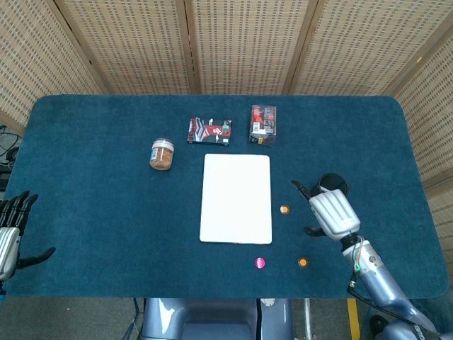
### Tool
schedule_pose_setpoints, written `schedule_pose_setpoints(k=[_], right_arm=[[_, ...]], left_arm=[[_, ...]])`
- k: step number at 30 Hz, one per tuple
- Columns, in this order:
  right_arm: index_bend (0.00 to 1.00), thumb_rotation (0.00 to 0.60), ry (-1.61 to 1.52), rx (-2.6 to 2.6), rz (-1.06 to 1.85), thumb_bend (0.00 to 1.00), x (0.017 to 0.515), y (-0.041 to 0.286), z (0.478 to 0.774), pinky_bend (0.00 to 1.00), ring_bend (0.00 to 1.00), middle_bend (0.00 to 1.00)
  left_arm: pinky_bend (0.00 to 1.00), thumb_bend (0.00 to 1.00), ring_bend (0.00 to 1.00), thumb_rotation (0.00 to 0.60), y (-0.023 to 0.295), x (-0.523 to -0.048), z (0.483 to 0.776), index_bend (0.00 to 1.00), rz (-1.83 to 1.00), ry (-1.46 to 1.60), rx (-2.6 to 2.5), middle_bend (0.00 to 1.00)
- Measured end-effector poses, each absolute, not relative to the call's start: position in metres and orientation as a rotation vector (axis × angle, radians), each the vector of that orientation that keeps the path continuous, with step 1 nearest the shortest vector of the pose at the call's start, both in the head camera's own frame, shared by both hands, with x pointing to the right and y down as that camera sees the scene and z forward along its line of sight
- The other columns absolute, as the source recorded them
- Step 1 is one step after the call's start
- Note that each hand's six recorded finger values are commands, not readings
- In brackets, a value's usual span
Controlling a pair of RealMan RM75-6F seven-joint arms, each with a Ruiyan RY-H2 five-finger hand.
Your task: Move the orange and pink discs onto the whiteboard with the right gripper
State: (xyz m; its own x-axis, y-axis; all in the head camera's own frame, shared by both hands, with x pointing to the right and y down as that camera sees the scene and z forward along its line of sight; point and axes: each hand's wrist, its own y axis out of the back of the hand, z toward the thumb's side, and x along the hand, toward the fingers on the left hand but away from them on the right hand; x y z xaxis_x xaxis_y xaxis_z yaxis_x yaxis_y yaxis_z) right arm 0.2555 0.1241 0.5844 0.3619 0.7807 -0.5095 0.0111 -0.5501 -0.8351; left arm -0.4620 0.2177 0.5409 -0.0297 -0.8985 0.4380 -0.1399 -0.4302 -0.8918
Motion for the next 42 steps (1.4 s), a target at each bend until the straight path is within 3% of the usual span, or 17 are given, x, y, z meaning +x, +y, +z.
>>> schedule_pose_setpoints(k=[3, 8, 20, 42], right_arm=[[0.29, 0.600, -0.678, -1.898, 1.294, 0.06, 0.232, 0.114, 0.608, 1.00, 1.00, 1.00], [0.35, 0.600, -0.636, -1.874, 1.357, 0.26, 0.200, 0.110, 0.646, 1.00, 1.00, 1.00], [0.39, 0.600, -0.617, -1.701, 1.623, 0.26, 0.207, 0.111, 0.695, 1.00, 1.00, 1.00], [0.39, 0.600, -0.555, -1.639, 1.700, 0.34, 0.222, 0.124, 0.722, 1.00, 1.00, 1.00]], left_arm=[[0.00, 0.00, 0.00, 0.600, 0.215, -0.464, 0.542, 0.00, -1.524, 1.112, -1.612, 0.00], [0.00, 0.00, 0.00, 0.600, 0.214, -0.464, 0.544, 0.00, -1.529, 1.109, -1.622, 0.00], [0.00, 0.00, 0.00, 0.600, 0.215, -0.462, 0.545, 0.00, -1.530, 1.096, -1.640, 0.00], [0.00, 0.00, 0.00, 0.600, 0.215, -0.460, 0.546, 0.00, -1.525, 1.090, -1.642, 0.00]])
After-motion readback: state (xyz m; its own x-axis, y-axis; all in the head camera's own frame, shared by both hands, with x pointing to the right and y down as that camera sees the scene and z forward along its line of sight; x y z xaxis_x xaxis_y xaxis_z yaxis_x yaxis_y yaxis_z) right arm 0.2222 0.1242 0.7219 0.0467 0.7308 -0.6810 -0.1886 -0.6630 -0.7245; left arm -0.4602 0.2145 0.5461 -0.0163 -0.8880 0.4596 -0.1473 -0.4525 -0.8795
